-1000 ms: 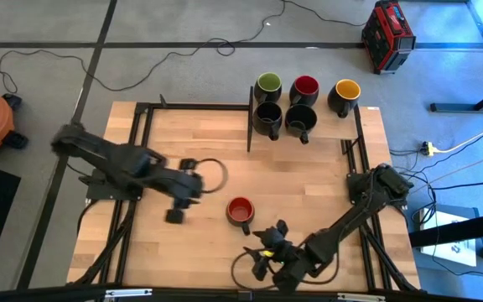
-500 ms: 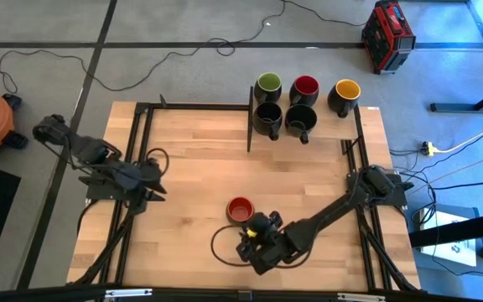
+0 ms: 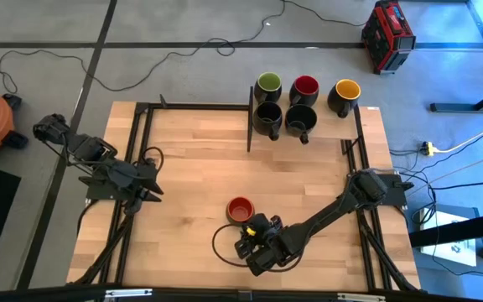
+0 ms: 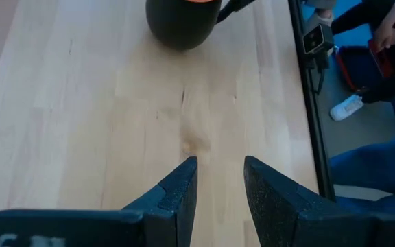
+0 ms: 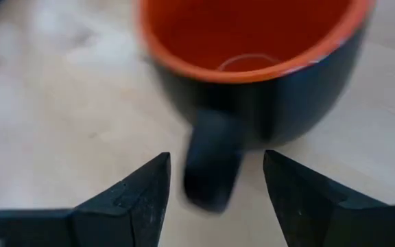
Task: Place coffee mugs
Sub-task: Put the orange mug on the shelf
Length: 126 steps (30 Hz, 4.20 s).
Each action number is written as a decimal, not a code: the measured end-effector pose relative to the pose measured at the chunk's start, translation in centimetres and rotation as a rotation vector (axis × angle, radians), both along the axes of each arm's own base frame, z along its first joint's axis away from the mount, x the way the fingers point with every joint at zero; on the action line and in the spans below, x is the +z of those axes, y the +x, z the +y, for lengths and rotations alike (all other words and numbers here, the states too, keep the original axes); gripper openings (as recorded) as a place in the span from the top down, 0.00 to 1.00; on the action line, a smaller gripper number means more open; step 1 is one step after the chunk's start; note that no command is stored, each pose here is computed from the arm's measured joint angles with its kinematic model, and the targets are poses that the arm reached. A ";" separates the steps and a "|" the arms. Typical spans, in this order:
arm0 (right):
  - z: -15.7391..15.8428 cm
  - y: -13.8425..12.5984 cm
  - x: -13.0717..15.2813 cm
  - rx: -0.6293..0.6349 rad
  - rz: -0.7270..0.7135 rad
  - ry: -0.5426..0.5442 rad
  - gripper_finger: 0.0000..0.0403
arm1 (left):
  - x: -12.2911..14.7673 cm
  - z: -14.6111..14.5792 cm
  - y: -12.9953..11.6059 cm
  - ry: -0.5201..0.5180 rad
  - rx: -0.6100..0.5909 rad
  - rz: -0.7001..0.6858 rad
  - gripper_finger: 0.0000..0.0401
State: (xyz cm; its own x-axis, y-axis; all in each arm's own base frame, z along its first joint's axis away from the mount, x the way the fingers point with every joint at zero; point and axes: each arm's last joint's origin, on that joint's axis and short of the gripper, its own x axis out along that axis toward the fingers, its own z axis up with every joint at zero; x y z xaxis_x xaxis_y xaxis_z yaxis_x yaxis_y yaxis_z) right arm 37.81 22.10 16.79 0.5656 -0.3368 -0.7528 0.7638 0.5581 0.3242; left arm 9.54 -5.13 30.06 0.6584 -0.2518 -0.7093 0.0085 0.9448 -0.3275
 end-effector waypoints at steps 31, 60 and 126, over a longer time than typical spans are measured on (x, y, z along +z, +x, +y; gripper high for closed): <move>-1.5 -1.3 1.3 -0.074 0.056 -0.102 0.89 | 0.0 -0.1 0.0 -0.020 -0.029 0.016 0.71; -8.0 -12.6 14.0 -0.400 0.173 -0.051 0.89 | -0.1 -0.1 -0.1 -0.010 -0.060 0.016 0.71; -23.6 -22.9 14.7 -0.498 0.302 -0.110 0.89 | 0.1 0.1 0.2 0.027 0.072 -0.032 0.71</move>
State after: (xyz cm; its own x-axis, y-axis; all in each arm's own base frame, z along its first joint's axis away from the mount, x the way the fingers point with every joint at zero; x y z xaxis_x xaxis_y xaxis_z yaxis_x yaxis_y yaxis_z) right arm 14.92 -1.46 31.52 0.0853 -0.5916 -0.8017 0.9919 0.1264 0.0123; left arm 9.76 -4.99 30.15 0.6963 -0.1837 -0.6939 -0.0499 0.9520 -0.3021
